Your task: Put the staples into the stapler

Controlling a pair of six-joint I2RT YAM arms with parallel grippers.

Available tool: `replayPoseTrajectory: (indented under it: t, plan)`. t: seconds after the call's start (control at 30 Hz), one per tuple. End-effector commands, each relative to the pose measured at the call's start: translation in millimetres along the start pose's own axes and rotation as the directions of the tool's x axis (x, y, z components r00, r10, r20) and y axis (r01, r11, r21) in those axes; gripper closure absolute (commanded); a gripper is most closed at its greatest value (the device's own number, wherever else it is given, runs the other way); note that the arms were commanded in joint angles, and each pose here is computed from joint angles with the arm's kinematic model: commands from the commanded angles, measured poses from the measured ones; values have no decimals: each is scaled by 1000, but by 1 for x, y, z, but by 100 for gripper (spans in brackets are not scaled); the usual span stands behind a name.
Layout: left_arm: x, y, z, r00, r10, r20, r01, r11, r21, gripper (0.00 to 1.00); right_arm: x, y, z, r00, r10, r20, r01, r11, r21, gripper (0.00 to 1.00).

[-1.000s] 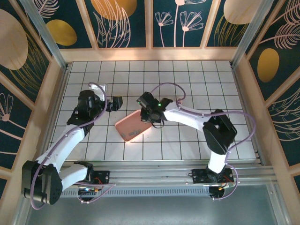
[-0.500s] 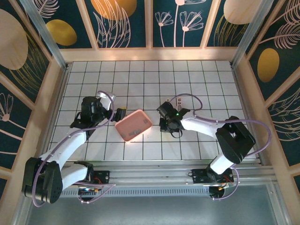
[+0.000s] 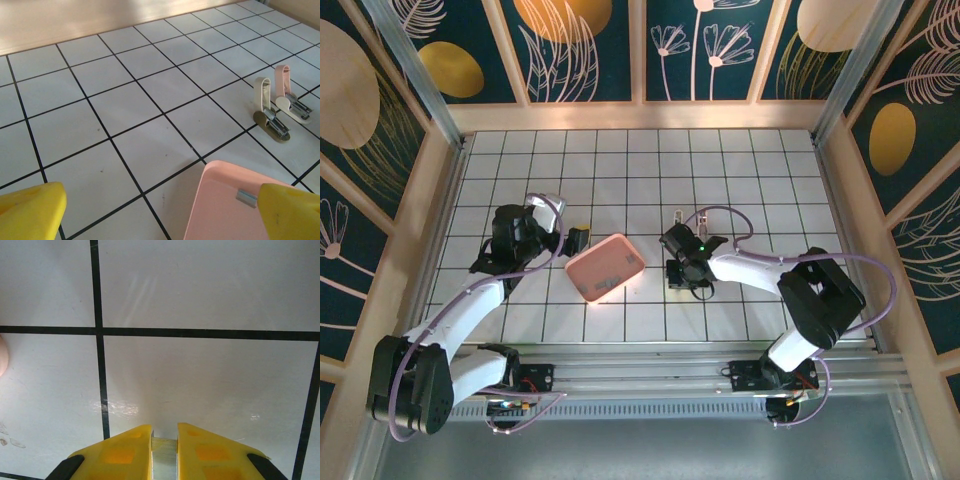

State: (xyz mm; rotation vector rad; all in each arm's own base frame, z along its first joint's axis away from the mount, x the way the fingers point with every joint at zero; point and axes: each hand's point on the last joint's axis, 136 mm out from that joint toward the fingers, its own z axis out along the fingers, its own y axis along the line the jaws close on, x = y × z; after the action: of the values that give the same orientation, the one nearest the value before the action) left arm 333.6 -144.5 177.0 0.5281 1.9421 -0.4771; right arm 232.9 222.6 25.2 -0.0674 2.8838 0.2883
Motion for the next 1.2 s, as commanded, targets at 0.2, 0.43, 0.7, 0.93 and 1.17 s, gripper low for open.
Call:
replayPoseTrajectory:
  t: [0.2, 0.43, 0.7, 0.93, 1.17]
  plan:
    - [-10, 2, 2, 1000, 7, 28, -7, 1000, 4, 2, -1, -1, -8, 999, -31, -28, 32, 999, 25, 71]
    - [-10, 2, 3, 1000, 9, 23, -9, 1000, 4, 3, -24, 7, -42, 998, 52, -35, -53, 999, -6, 67]
    - [-12, 2, 3, 1000, 4, 23, -4, 1000, 8, 3, -27, 10, -49, 991, 108, -76, -111, 993, -37, 67]
    - [-14, -13, 1, 999, 35, 42, -38, 995, 89, 5, -18, 9, -36, 989, 102, -111, -107, 993, -45, 66]
    - [-11, -46, -12, 988, 117, 101, -139, 958, 252, 7, -13, 7, -25, 987, 95, -131, -102, 994, -44, 65]
